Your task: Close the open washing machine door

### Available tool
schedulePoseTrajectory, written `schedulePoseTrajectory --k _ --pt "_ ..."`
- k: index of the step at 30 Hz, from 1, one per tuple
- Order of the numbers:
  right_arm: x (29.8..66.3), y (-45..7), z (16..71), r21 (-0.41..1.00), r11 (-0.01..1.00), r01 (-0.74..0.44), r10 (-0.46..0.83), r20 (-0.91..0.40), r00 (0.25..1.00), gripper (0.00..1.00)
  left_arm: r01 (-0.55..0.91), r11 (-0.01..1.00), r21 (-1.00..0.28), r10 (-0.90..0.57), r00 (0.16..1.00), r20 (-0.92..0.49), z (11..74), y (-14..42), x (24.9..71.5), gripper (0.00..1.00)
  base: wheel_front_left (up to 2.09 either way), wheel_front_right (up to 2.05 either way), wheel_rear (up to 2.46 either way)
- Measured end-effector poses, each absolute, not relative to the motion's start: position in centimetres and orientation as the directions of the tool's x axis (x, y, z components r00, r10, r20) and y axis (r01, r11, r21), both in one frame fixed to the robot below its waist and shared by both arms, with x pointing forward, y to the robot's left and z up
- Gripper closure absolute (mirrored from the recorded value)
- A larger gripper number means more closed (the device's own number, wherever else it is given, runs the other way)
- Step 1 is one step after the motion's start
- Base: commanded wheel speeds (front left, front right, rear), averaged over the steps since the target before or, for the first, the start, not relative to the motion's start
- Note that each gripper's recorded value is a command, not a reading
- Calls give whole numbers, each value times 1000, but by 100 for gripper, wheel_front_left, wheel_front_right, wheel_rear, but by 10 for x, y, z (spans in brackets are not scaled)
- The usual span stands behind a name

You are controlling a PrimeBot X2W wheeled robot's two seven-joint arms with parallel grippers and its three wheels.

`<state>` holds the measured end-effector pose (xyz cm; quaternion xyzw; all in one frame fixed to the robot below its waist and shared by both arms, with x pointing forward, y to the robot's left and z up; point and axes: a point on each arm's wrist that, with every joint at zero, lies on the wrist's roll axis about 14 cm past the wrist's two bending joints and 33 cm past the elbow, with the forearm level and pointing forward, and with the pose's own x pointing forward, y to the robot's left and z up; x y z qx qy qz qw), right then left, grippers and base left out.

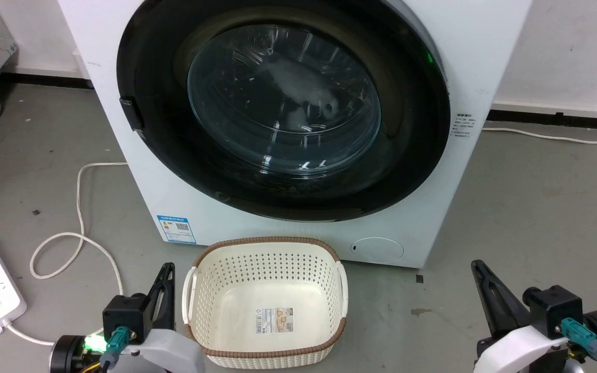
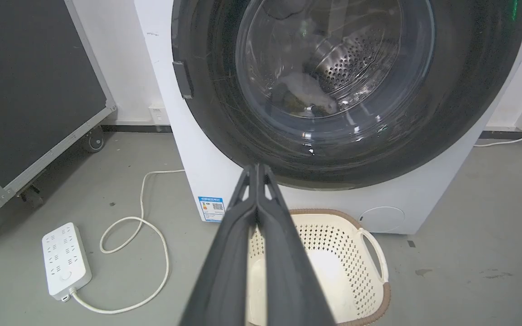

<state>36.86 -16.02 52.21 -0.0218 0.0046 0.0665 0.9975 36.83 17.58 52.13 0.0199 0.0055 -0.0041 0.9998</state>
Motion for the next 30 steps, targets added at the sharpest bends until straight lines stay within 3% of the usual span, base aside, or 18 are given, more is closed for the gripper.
schedulePoseTrajectory --k 30 --pt "368 -161 521 -45 990 -130 129 -25 991 100 5 999 47 -4 1000 -19 522 177 369 100 0 0 0"
